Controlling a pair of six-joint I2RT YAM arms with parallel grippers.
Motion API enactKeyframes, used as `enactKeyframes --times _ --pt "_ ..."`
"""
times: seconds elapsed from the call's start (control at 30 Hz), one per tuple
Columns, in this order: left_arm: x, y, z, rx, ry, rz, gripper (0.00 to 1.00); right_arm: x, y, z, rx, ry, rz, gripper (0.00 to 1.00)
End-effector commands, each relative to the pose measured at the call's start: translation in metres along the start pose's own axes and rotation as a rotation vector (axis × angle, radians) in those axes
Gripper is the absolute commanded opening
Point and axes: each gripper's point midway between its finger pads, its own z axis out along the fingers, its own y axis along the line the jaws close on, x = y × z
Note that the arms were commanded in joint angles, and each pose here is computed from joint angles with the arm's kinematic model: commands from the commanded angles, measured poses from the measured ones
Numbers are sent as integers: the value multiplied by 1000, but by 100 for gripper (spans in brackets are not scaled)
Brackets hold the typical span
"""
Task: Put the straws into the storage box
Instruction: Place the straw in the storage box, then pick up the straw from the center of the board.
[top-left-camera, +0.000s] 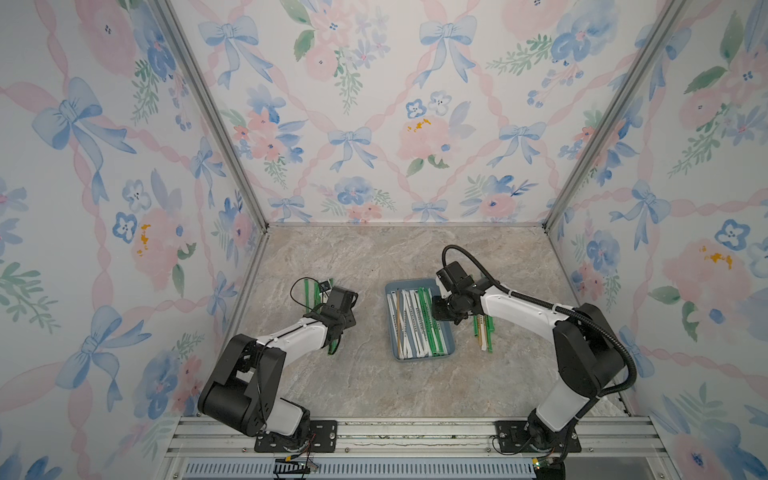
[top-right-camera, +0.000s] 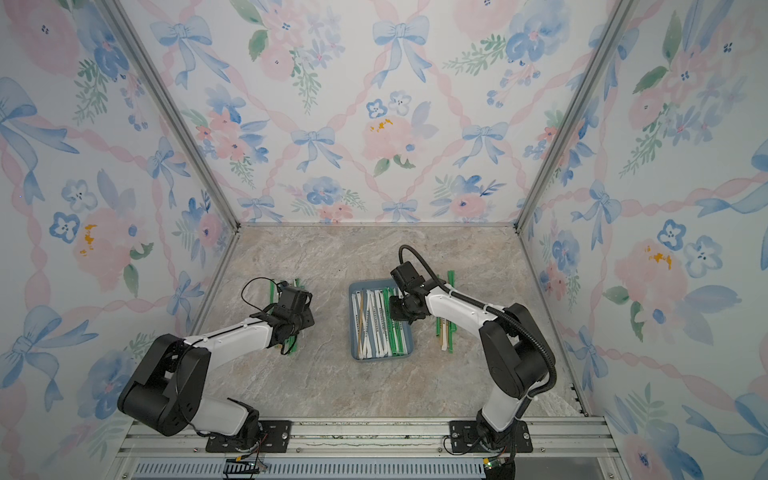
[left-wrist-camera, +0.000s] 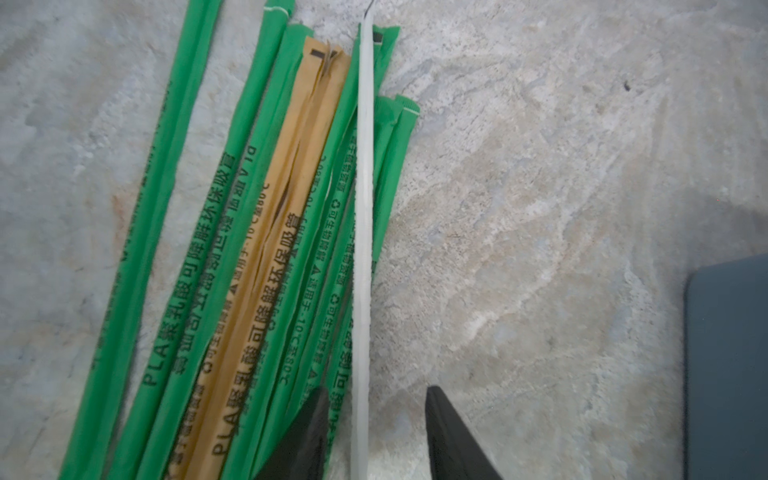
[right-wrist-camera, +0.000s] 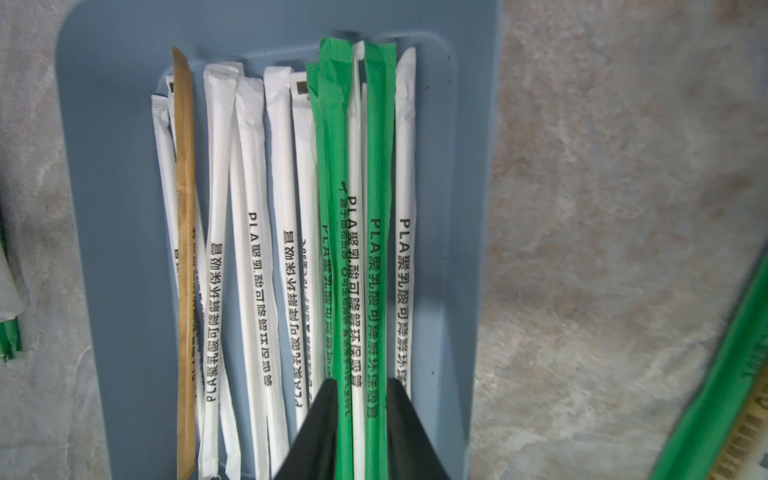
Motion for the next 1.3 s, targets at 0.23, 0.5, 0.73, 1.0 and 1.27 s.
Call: enactKeyframes --times 0.23,0.5,0.73,1.0,1.27 --pt "13 6 11 -39 52 39 27 -4 -13 -10 20 -31 25 24" --pt "18 11 13 -51 63 44 16 -1 -23 -8 28 -25 51 24" --pt "16 11 11 -51 53 50 6 -7 -27 -19 24 -51 59 24" --pt "-1 -6 -6 19 1 33 1 -15 -45 -36 32 -89 92 24" --pt "-22 -80 -52 244 -69 49 1 -12 -89 -54 94 -107 166 23"
